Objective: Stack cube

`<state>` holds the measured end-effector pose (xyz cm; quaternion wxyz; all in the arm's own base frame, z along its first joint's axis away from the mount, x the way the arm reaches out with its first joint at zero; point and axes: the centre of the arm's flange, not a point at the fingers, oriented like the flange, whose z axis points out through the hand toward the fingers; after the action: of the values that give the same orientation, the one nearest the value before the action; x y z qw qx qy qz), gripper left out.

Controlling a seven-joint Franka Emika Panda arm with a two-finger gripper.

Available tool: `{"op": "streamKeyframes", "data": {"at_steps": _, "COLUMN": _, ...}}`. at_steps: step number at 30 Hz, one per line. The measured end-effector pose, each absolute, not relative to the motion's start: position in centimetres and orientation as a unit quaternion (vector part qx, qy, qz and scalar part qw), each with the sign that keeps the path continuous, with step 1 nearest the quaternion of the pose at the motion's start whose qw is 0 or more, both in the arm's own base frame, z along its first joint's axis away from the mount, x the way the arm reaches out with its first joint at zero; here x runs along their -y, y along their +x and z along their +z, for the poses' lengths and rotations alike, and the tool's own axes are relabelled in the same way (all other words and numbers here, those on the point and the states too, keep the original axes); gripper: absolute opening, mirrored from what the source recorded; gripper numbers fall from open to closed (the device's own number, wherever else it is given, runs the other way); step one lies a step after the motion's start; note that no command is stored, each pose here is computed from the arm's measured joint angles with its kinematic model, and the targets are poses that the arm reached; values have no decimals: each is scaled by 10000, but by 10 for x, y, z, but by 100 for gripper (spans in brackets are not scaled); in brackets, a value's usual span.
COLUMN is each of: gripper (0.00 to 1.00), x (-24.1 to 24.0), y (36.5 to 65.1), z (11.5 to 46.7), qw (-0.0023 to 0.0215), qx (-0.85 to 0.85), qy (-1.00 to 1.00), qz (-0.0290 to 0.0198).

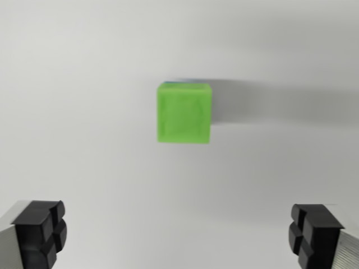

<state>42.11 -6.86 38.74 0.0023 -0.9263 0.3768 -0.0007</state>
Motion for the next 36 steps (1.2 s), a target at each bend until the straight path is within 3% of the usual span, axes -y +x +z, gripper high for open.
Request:
{"op": "streamKeyframes", "data": {"at_steps": 21, "gripper": 100, "x": 69, "y": 422, "z": 452, "qw": 27, "qx": -3768, "qy": -9263, "qz": -6}}
{"op": "streamKeyframes", "data": {"at_steps": 36, "gripper": 100, "x": 69, "y": 422, "z": 467, "qw": 27, "qx": -3768, "qy": -9263, "qz": -7}}
